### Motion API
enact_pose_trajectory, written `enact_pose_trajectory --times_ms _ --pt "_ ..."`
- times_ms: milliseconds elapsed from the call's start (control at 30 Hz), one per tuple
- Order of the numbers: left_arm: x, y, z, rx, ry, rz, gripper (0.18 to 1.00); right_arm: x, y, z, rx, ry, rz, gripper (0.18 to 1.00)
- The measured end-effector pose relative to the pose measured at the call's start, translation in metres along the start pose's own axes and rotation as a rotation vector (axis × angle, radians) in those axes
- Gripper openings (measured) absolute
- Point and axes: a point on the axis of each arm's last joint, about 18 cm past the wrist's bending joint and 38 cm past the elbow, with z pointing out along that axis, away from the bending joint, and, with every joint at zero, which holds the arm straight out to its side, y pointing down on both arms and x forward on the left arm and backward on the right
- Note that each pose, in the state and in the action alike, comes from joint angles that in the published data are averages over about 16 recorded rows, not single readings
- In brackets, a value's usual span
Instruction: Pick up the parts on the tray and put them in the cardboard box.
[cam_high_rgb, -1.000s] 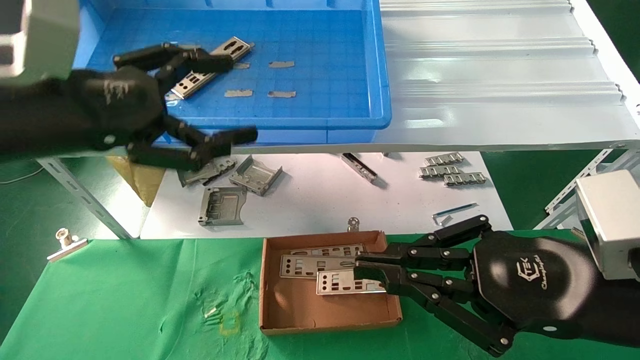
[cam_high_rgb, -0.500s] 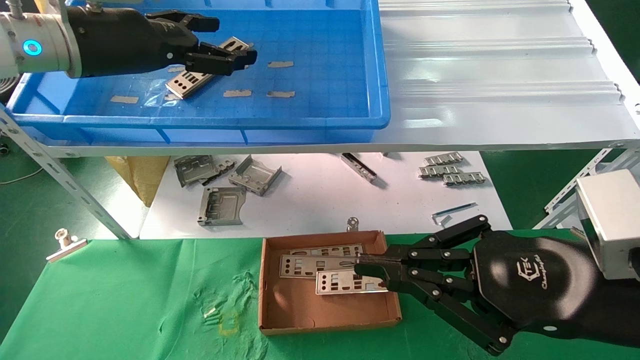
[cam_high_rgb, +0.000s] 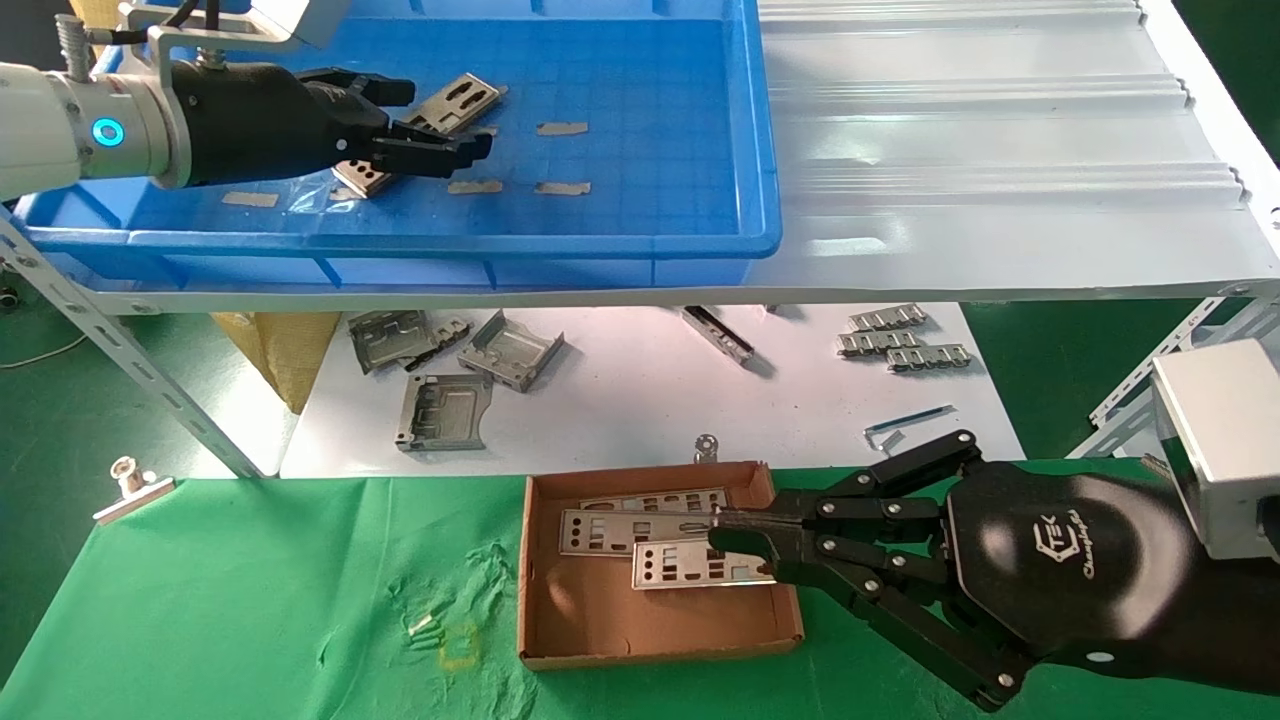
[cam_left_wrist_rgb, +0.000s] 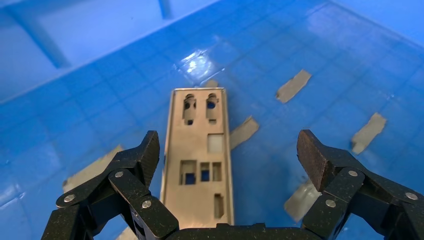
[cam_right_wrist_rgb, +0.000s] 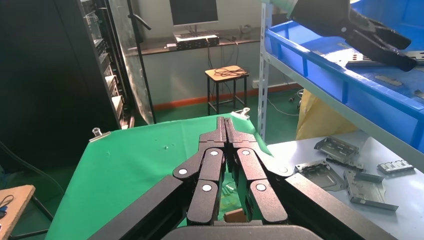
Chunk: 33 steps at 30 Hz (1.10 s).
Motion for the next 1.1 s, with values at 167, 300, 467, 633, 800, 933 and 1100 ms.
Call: enact_pose_trajectory --times_ms 167,300,467,633,800,933,1100 --pt "-0.004 0.004 0.001 -0.002 -0.022 0.001 0.992 0.0 0.0 0.0 0.0 0.0 0.0 0.191" --pt "-0.006 0.007 0.002 -0.002 -0.039 0.004 0.974 0.0 0.0 0.0 0.0 0.0 0.0 0.191" --pt "-0.008 0.008 0.003 -0.002 -0.054 0.011 0.942 0.0 0.0 0.0 0.0 0.0 0.0 0.191" --pt "-0.008 0.009 0.005 -0.004 -0.062 0.021 0.884 0.0 0.0 0.0 0.0 0.0 0.0 0.191" --pt "-0.007 0.009 0.008 -0.003 -0.065 0.032 0.802 0.0 0.0 0.0 0.0 0.0 0.0 0.191" --pt "-0.006 0.008 0.01 0.0 -0.066 0.041 0.702 0.0 0.0 0.0 0.0 0.0 0.0 0.191" --pt "-0.006 0.004 0.012 0.009 -0.07 0.051 0.59 0.0 0.0 0.0 0.0 0.0 0.0 0.191"
